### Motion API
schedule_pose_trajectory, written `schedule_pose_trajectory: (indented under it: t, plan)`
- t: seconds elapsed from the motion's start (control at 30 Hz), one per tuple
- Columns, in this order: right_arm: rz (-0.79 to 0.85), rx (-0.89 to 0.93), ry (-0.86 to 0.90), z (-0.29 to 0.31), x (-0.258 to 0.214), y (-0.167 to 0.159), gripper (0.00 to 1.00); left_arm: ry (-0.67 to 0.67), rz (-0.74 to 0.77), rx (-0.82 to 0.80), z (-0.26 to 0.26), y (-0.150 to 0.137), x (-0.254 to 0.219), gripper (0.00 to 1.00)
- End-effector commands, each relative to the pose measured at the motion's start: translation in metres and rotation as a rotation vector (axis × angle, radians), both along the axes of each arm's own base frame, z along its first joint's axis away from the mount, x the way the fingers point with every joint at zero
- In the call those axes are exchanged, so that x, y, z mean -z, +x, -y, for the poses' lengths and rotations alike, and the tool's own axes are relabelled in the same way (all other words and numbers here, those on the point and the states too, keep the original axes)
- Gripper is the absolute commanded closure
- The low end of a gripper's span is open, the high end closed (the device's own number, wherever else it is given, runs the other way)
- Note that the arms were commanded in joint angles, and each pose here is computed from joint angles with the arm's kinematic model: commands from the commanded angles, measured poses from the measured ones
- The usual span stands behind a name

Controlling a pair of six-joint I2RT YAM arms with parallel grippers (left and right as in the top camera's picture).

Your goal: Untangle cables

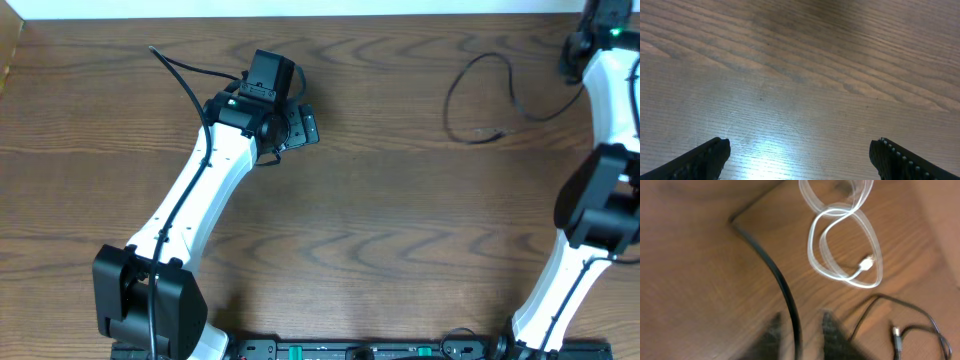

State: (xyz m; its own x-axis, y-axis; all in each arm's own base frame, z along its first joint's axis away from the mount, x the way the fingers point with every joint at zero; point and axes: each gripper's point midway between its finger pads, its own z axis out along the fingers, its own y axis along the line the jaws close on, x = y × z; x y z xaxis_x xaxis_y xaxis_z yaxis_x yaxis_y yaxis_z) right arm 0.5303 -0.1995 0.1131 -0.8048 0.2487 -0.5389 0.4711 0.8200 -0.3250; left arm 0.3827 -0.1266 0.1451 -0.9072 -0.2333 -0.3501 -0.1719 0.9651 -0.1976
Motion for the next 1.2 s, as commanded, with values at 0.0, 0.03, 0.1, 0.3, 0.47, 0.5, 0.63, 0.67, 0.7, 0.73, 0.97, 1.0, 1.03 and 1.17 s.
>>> schedule_pose_trajectory:
  t: [0.0, 0.03, 0.1, 0.3, 0.47, 0.5, 0.63, 0.67, 0.7, 0.73, 0.97, 1.0, 1.03, 1.17]
  plan:
    - [-0.031, 0.097, 0.052, 0.006, 0.031, -0.011, 0.43, 0.004, 0.024, -0.009, -0.002, 0.003, -0.009, 0.06]
    - [-0.039, 0.099, 0.059, 0.006, 0.033, -0.013, 0.29, 0.004, 0.024, -0.009, -0.002, 0.003, -0.009, 0.06]
    - [-0.038, 0.094, 0.069, 0.004, 0.029, -0.014, 0.18, 0.004, 0.024, -0.009, -0.002, 0.003, -0.009, 0.06]
    - [0.14, -0.02, 0.212, -0.028, -0.041, -0.001, 0.01, 0.004, 0.024, -0.009, -0.002, 0.003, -0.009, 0.06]
    - [0.256, -0.314, 0.539, -0.114, -0.104, -0.004, 0.01, 0.004, 0.023, -0.009, -0.003, 0.002, -0.009, 0.06]
    - [0.249, -0.38, 0.563, -0.127, -0.109, -0.007, 0.01, 0.004, 0.024, -0.009, -0.002, 0.003, -0.009, 0.06]
    - [0.147, -0.526, 0.661, -0.175, -0.099, -0.025, 0.01, 0.004, 0.024, -0.009, -0.002, 0.003, -0.009, 0.06]
    - [0.109, -0.562, 0.674, -0.186, -0.093, -0.029, 0.03, 0.004, 0.024, -0.009, -0.002, 0.003, -0.009, 0.06]
    - [0.078, -0.593, 0.683, -0.197, -0.087, -0.033, 0.08, 0.004, 0.023, -0.009, -0.003, 0.002, -0.009, 0.06]
    - [0.043, -0.621, 0.695, -0.208, -0.08, -0.037, 0.12, 0.004, 0.024, -0.009, -0.002, 0.003, -0.009, 0.06]
    - [-0.204, -0.727, 0.762, -0.287, -0.023, -0.063, 0.32, 0.004, 0.023, -0.009, -0.003, 0.002, -0.009, 0.06]
    - [-0.234, -0.748, 0.763, -0.297, -0.015, -0.066, 0.39, 0.004, 0.024, -0.009, -0.002, 0.003, -0.009, 0.06]
    - [-0.272, -0.765, 0.765, -0.31, -0.003, -0.07, 0.4, 0.004, 0.024, -0.008, -0.002, 0.003, -0.009, 0.06]
    - [-0.404, -0.833, 0.711, -0.346, 0.035, -0.084, 0.39, 0.004, 0.024, -0.009, -0.002, 0.003, -0.009, 0.06]
